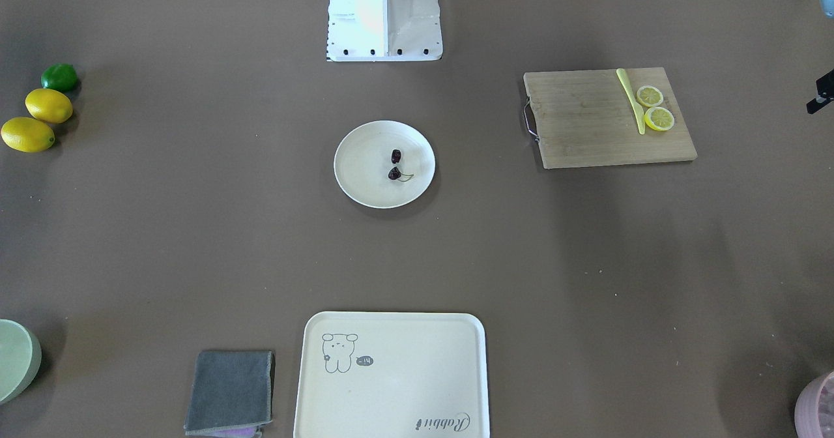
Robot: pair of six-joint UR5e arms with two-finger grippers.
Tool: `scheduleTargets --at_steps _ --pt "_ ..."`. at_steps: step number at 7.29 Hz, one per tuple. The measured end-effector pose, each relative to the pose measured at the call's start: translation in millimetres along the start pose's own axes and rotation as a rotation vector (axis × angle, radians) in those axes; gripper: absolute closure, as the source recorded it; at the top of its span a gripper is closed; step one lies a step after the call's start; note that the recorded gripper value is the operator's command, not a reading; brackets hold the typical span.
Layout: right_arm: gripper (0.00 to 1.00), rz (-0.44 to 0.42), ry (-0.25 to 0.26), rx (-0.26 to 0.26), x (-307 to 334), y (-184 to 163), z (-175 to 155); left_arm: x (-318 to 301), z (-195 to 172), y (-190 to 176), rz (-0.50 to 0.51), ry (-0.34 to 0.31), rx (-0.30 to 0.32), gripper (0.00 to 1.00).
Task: Place red cherry on plate
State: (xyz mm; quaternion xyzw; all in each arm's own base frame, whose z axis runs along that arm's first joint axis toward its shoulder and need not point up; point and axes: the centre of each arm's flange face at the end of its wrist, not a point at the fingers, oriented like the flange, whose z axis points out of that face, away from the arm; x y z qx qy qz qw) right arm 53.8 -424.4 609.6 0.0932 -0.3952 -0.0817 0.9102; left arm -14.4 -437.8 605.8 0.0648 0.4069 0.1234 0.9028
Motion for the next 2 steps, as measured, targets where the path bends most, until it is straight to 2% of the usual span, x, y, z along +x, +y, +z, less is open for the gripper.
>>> scheduleTargets --at_steps 2 --pt "0.00 0.002 -0.003 -0.001 -0.3 2.8 0.1 -1.9 -2.2 3.9 -0.007 -0.002 0.004 0.02"
